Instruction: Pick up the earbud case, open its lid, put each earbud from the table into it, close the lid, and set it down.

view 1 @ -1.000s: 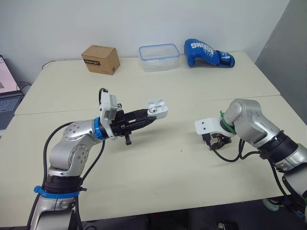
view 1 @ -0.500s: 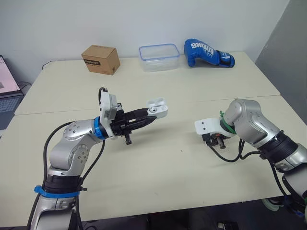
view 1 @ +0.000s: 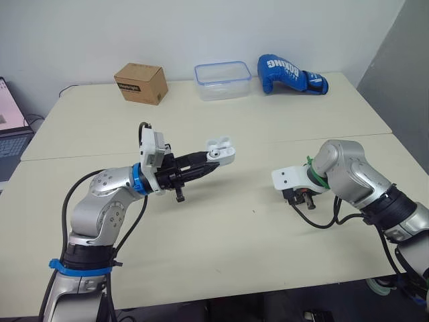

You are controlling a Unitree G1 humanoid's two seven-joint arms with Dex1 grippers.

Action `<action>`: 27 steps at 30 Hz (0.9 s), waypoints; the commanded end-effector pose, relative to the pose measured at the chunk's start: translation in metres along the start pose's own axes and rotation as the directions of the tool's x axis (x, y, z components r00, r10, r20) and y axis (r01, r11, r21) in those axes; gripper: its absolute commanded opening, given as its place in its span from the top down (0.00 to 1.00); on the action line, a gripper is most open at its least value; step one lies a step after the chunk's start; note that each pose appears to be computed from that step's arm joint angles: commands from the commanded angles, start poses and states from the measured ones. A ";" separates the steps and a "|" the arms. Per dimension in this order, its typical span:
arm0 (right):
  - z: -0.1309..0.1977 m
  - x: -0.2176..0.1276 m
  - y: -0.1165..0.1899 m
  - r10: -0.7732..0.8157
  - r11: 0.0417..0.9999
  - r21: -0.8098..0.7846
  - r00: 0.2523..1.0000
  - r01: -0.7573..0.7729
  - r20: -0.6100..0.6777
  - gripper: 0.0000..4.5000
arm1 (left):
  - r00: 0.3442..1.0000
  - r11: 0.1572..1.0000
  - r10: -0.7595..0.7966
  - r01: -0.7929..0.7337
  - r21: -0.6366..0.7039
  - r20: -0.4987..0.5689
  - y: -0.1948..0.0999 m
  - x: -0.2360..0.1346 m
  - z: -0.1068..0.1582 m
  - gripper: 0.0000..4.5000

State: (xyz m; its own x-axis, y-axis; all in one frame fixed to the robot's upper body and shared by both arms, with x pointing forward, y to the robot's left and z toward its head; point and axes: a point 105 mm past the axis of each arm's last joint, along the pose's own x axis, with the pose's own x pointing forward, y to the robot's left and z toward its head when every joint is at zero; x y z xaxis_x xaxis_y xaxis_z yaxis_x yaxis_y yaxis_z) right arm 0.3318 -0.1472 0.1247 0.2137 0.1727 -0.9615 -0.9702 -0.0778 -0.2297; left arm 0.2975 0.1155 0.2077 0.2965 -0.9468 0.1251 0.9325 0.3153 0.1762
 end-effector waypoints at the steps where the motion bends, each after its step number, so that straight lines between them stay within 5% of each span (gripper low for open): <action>1: 0.005 -0.031 -0.011 -0.117 0.990 0.086 0.988 0.108 0.106 0.91 | 1.000 0.999 0.001 -0.003 0.045 0.028 0.002 0.003 0.005 0.84; 7: 0.023 -0.063 -0.004 -0.320 0.890 0.433 0.872 0.143 0.371 0.91 | 0.999 0.999 0.015 -0.017 0.035 0.049 0.007 0.005 0.000 0.84; 13: 0.051 -0.089 -0.004 -0.636 0.674 0.738 0.531 0.031 0.559 0.91 | 0.999 1.000 0.002 -0.002 0.012 0.052 0.011 0.004 -0.005 0.84; 16: 0.060 -0.100 -0.001 -0.724 0.613 0.790 0.389 -0.018 0.570 0.91 | 0.999 1.000 -0.006 0.006 0.003 0.050 0.015 0.005 -0.007 0.84; 27: 0.092 -0.122 0.009 -0.784 0.600 0.800 0.191 -0.012 0.591 0.91 | 0.998 0.999 -0.054 0.054 -0.008 0.043 0.019 0.011 -0.007 0.84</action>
State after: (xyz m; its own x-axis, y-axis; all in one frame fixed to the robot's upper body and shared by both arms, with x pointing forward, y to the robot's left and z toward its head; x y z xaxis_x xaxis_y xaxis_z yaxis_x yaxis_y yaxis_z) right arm 0.2958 -0.0837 0.2372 0.7458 0.6661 0.0076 -0.6648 0.7436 0.0719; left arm 0.3214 0.1126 0.1971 0.2575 -0.9560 0.1409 0.9507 0.2767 0.1402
